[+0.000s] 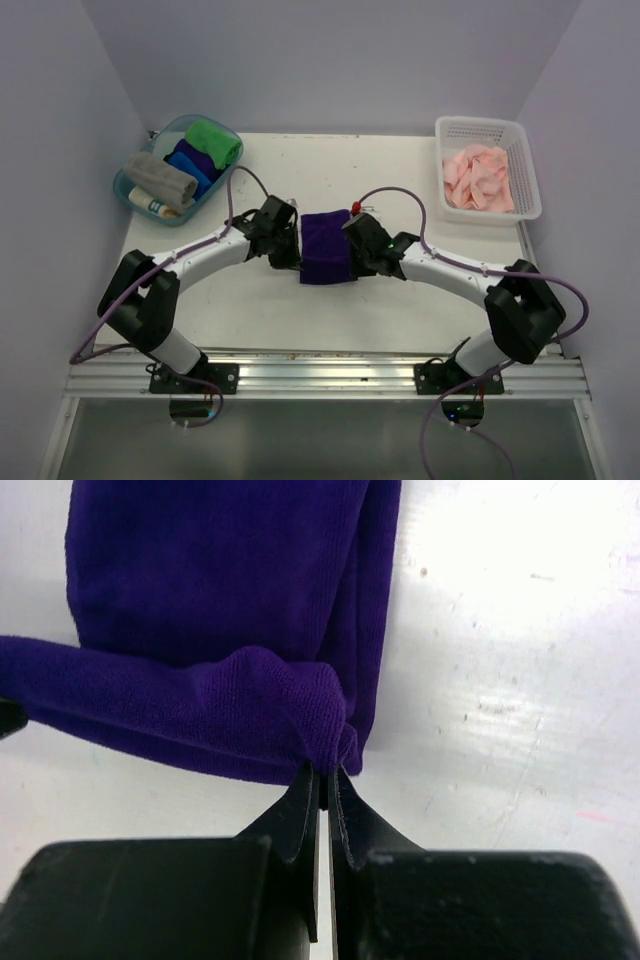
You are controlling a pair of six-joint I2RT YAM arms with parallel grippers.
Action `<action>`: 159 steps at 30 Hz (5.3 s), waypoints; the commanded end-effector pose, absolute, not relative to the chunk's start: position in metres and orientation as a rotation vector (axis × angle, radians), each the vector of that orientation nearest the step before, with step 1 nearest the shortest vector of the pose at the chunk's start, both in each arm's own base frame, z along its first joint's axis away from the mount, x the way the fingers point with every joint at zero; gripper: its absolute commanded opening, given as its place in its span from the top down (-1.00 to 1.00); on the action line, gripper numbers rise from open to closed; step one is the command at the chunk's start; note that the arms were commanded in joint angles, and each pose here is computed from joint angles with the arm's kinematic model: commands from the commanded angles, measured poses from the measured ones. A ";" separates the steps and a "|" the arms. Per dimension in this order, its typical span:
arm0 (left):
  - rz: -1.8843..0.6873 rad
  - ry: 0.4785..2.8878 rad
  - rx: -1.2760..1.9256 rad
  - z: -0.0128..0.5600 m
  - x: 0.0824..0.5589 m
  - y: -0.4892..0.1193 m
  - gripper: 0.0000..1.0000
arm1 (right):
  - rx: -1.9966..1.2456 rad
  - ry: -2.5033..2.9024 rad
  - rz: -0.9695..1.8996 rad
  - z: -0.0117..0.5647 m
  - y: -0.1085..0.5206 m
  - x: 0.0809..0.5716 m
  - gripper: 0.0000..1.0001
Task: Roll the towels
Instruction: Roll the towel
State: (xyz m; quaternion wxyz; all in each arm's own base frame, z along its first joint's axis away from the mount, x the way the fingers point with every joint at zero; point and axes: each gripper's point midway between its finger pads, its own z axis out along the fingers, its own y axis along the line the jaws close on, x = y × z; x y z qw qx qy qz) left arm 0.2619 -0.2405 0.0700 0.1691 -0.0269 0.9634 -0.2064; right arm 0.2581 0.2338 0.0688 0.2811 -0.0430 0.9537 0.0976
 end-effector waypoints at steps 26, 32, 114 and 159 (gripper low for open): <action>-0.546 2.772 -0.085 0.042 0.301 -0.245 1.00 | -0.120 2.463 0.386 0.095 0.258 0.270 0.85; -0.546 2.763 -0.085 0.045 0.303 -0.244 1.00 | -0.137 2.452 0.436 0.102 0.272 0.273 0.86; -0.619 2.665 0.003 0.042 0.329 -0.260 0.32 | 0.001 2.593 0.411 0.036 0.274 0.233 0.92; -0.615 2.629 -0.150 0.084 0.302 -0.193 -0.09 | -0.783 2.290 0.149 0.027 0.330 0.215 1.00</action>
